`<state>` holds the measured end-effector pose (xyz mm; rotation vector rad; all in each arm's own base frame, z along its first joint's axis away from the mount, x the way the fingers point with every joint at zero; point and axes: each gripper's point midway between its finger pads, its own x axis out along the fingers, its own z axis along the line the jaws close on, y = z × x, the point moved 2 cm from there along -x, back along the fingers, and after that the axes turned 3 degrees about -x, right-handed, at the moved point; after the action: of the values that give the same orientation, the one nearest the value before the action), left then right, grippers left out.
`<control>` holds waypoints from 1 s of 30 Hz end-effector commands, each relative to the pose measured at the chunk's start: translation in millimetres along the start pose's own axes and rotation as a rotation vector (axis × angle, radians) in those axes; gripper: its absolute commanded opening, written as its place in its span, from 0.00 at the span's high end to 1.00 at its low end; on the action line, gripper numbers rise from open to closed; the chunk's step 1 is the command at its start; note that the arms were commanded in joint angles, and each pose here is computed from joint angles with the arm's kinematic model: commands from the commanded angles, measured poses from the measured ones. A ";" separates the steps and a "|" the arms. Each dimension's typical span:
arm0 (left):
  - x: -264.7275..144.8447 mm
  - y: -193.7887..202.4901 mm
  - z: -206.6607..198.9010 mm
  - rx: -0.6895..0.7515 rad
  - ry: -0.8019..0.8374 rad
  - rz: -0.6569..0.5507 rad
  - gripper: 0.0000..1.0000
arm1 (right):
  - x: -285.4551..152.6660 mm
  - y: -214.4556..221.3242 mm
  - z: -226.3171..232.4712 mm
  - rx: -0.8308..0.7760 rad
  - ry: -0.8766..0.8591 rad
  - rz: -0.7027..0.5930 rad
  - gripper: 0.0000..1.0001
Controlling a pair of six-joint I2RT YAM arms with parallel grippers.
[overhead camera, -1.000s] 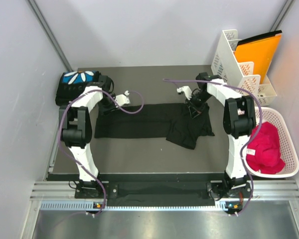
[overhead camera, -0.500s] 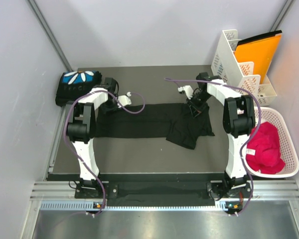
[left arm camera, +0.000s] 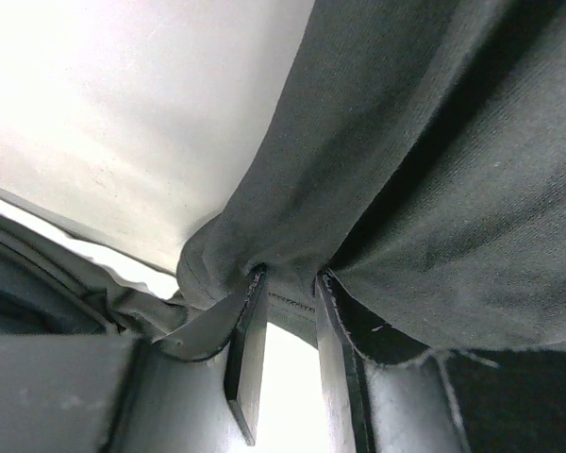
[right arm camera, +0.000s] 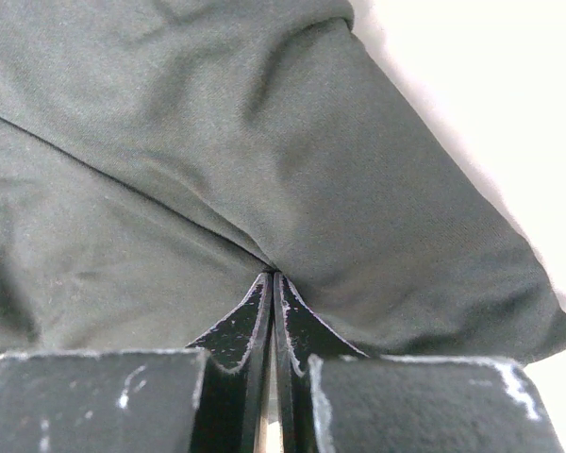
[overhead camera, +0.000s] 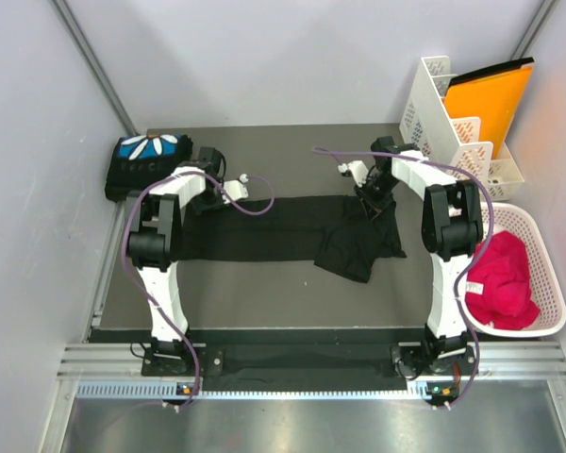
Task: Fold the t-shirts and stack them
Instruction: Fold the tshirt
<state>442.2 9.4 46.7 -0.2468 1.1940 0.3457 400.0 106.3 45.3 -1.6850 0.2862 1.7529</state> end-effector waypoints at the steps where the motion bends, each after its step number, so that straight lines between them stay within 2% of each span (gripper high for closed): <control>1: 4.0 3.3 8.4 -0.057 -0.027 -0.035 0.68 | 7.9 3.6 -19.8 0.015 0.075 0.020 1.00; 7: 7.1 11.0 8.1 -0.087 -0.015 -0.012 0.69 | 6.0 5.3 -14.0 0.010 0.055 0.015 1.00; 15: -33.6 -11.2 19.1 -0.122 -0.018 -0.180 0.69 | -46.4 -33.6 12.6 -0.081 -0.037 -0.170 1.00; 18: -51.3 -21.9 24.0 -0.116 -0.030 -0.262 0.69 | -55.6 -39.8 16.4 -0.088 -0.038 -0.200 1.00; 25: -67.2 -33.8 37.6 -0.105 -0.072 -0.332 0.70 | -58.3 -44.2 14.3 -0.099 -0.027 -0.217 1.00; 30: -56.0 -36.7 44.3 -0.135 -0.100 -0.328 0.69 | -45.3 -40.2 -14.9 -0.072 0.087 -0.170 1.00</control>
<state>460.1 -10.6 97.5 -0.4852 1.0935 0.1793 402.6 123.2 80.6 -1.6632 0.1134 1.7221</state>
